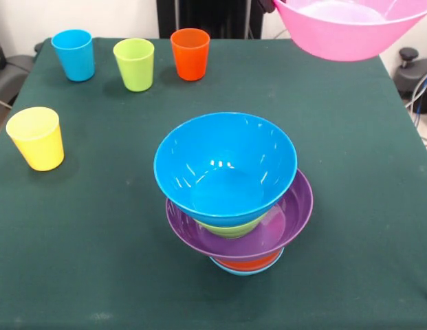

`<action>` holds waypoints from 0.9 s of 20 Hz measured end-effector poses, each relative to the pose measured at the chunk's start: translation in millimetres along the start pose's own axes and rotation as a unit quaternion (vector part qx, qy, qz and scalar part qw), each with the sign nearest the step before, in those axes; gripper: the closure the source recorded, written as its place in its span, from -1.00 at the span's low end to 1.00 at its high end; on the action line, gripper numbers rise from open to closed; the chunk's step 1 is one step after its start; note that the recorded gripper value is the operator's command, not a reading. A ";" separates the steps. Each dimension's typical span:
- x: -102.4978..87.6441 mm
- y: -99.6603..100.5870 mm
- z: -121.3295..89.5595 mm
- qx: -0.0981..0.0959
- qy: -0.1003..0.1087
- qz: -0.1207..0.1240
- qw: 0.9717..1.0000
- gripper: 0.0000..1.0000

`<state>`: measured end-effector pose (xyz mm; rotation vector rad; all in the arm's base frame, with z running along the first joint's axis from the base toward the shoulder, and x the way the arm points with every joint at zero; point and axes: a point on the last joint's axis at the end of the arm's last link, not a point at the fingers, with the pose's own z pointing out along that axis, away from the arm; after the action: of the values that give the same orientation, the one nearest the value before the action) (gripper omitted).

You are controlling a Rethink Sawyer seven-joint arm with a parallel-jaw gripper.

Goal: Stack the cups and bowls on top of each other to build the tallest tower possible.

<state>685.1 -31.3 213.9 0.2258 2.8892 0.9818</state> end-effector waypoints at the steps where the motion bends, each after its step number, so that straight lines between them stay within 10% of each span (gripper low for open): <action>1: -4.2 0.0 -0.9 -0.001 0.000 -0.004 1.000 1.00; 18: -84.5 -5.8 -18.6 -0.021 -0.012 -0.046 0.999 1.00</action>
<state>765.4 -60.9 227.6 0.0998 2.8254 1.0153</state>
